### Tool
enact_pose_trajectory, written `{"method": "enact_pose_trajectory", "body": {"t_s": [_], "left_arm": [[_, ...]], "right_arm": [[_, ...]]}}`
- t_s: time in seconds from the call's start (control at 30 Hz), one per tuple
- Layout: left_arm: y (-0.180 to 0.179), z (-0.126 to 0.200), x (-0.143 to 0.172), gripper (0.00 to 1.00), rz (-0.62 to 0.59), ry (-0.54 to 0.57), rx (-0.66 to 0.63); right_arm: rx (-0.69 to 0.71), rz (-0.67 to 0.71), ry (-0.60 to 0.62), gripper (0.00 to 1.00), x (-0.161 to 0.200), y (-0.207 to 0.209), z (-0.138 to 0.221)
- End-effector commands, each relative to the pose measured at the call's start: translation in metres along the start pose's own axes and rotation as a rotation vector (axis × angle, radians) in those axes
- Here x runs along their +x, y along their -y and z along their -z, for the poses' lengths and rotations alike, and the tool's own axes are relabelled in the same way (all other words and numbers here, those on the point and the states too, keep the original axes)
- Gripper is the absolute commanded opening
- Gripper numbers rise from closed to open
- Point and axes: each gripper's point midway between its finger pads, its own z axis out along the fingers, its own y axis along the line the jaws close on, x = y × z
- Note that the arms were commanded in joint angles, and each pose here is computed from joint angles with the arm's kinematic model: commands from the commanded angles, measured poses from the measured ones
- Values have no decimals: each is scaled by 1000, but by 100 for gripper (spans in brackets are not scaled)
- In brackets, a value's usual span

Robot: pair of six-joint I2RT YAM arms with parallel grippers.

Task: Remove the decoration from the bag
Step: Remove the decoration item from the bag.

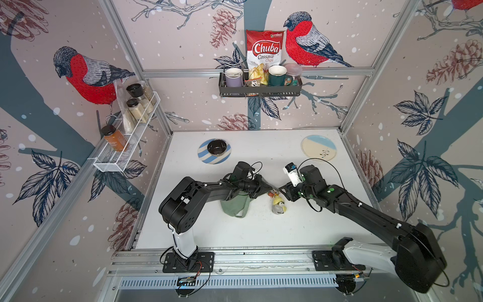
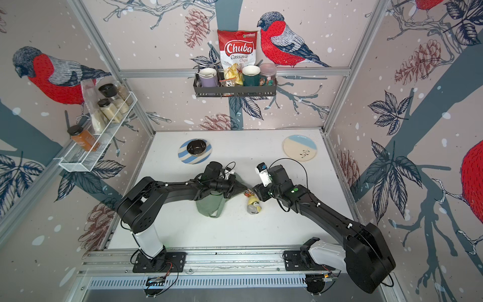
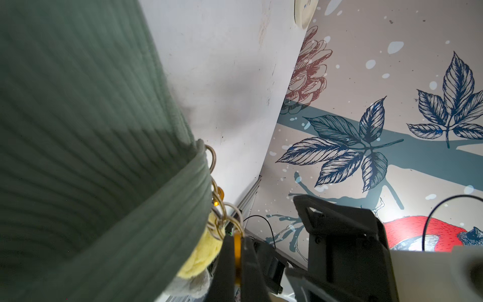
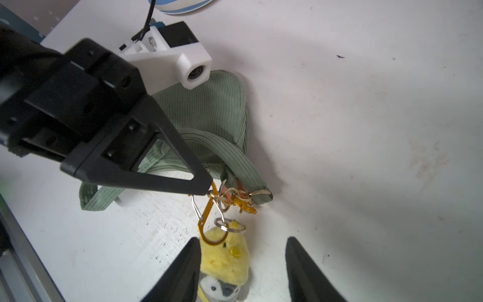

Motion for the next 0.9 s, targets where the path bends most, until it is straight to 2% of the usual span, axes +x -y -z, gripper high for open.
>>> {"method": "enact_pose_trajectory", "body": {"t_s": [0.0,0.27,0.33,0.47,0.53,0.87], "left_arm": [[11,-1,4,0,-37,-42,46],[14,-5,2,0,-14,-56,97],[15,-6,3,0,-12,-58,102],[13,-6,3,0,-15,-55,92],[12,-6,2,0,-14,-51,91],[11,-6,2,0,-8,-40,92]], "right_arm": [[-125,-45,-15,51,2,-20,-2],[-202,-142,-72,51,10,-29,-28],[-197,-149,-90,48,13,-27,-33],[-194,-164,-103,34,11,-26,-38],[-180,-166,-108,29,12,-24,-39],[-126,-236,-127,21,11,-19,-44]]}}
